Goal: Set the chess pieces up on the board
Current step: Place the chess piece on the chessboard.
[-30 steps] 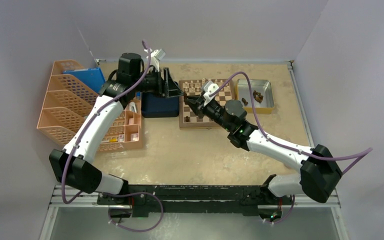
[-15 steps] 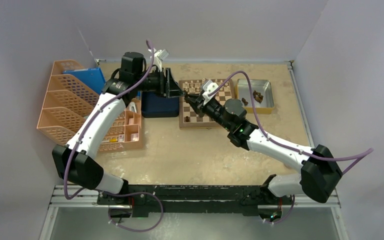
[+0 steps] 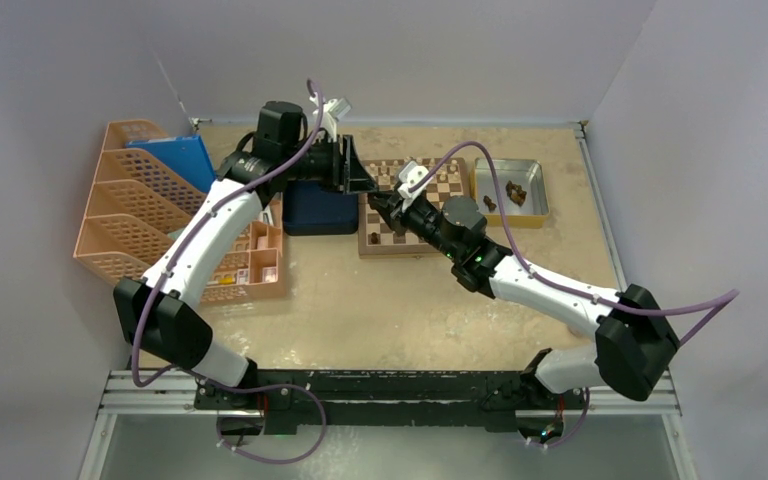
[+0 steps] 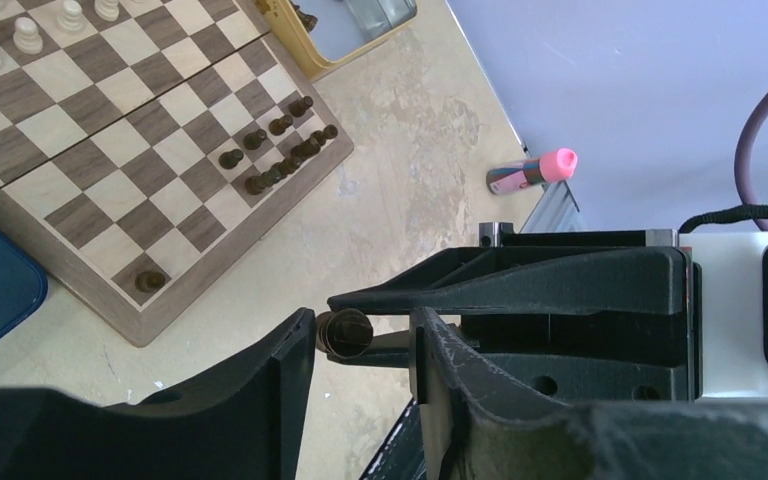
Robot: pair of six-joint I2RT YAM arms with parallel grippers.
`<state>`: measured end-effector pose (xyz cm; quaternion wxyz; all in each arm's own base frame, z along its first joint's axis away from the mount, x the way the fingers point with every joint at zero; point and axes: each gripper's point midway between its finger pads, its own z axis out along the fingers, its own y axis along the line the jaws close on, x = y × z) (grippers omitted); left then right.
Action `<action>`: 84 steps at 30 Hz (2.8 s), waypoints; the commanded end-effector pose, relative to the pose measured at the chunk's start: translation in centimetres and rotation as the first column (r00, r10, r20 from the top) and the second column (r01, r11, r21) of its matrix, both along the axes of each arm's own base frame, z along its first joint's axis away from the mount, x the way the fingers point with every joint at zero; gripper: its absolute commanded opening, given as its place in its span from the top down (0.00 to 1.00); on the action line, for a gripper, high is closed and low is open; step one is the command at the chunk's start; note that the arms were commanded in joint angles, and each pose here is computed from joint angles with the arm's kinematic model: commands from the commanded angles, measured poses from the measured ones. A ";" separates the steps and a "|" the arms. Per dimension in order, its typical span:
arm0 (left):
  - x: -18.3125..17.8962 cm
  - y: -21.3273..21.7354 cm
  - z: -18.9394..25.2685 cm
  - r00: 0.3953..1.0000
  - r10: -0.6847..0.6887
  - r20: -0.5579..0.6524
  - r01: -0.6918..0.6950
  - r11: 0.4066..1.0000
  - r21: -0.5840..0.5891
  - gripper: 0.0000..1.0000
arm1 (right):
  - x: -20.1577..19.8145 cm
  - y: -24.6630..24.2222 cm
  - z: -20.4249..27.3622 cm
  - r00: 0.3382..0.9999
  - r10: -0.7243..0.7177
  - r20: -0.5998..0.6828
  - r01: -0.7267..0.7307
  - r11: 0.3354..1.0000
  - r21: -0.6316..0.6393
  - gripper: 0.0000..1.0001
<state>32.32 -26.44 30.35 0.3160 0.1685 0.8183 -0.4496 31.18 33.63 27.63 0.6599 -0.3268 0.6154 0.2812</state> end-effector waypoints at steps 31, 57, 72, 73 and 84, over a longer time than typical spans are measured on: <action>0.3 0.8 0.4 0.992 0.015 0.125 -0.025 0.997 0.080 0.96 | 0.7 -0.6 3.7 0.997 -0.061 0.048 0.058 0.996 0.072 0.70; 3.2 -2.7 -4.7 0.937 0.219 0.271 -0.250 0.964 0.087 0.96 | 11.6 -17.0 1.2 0.671 -0.581 -0.460 0.719 0.663 0.211 0.46; 4.5 -6.2 -7.2 0.922 0.199 0.333 -0.233 0.970 0.064 0.95 | 17.1 -25.4 -6.0 0.436 -0.676 -0.594 0.861 0.506 0.055 0.49; 4.4 -6.7 -7.5 0.926 0.187 0.328 -0.220 0.973 0.068 0.95 | 17.3 -26.0 -6.1 0.431 -0.681 -0.592 0.863 0.502 0.050 0.49; 3.1 -10.6 -11.5 0.933 0.097 0.347 -0.159 0.975 0.154 0.95 | 17.3 -27.4 -5.9 0.451 -0.664 -0.596 0.853 0.518 0.068 0.49</action>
